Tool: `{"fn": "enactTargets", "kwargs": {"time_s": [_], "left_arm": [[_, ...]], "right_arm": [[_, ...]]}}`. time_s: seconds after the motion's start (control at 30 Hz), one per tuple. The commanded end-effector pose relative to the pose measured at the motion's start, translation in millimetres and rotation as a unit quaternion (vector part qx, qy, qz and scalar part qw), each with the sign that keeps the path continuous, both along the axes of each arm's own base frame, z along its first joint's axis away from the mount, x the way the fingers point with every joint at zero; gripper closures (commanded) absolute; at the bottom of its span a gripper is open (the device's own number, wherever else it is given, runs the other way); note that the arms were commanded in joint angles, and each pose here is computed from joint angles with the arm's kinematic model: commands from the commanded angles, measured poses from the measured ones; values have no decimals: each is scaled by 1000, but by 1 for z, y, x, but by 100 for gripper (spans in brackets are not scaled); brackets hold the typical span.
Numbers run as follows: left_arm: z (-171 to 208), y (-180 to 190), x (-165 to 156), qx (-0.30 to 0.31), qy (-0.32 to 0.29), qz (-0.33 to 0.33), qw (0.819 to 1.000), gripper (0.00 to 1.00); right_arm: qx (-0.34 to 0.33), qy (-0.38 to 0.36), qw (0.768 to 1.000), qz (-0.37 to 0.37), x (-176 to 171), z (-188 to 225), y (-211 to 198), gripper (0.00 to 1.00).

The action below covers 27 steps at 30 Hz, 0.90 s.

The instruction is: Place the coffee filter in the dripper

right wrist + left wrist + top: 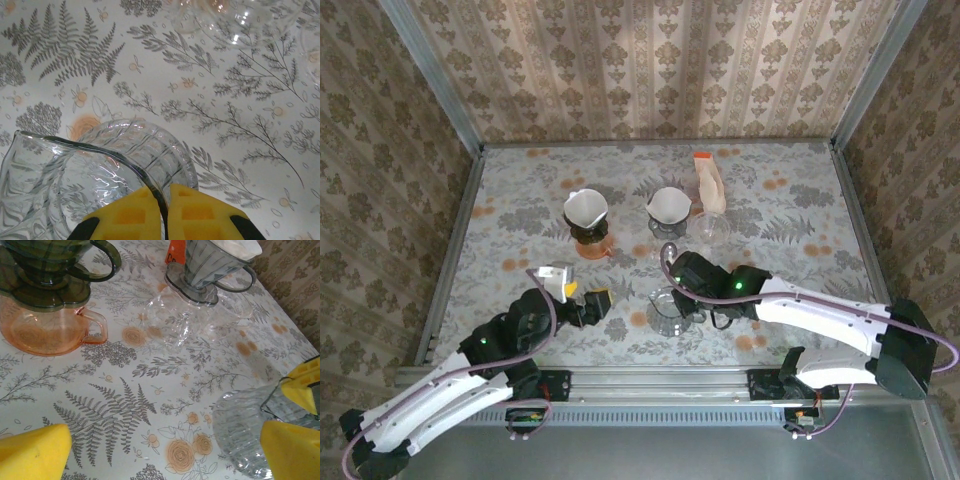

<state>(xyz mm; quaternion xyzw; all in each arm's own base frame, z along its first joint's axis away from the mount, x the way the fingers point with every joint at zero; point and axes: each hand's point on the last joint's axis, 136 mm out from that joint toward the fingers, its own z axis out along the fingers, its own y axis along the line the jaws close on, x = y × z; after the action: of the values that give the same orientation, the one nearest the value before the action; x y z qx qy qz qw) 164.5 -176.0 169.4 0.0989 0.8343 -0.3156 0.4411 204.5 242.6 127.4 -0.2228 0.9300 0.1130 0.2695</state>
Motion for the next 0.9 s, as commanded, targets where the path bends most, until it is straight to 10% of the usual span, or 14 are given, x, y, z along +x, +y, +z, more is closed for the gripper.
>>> {"fn": "enactTargets", "kwargs": {"time_s": [0.0, 0.33, 0.87], "left_arm": [[2, -6, 2, -20, -3, -4, 1000, 1], [-7, -10, 1, -23, 8, -8, 1000, 1], [-10, -12, -1, -23, 15, -15, 1000, 0]], "right_arm": [[22, -11, 1000, -9, 7, -1, 11, 100], [4, 4, 1000, -11, 1, -26, 10, 97], [5, -34, 999, -42, 8, -4, -5, 55]]}}
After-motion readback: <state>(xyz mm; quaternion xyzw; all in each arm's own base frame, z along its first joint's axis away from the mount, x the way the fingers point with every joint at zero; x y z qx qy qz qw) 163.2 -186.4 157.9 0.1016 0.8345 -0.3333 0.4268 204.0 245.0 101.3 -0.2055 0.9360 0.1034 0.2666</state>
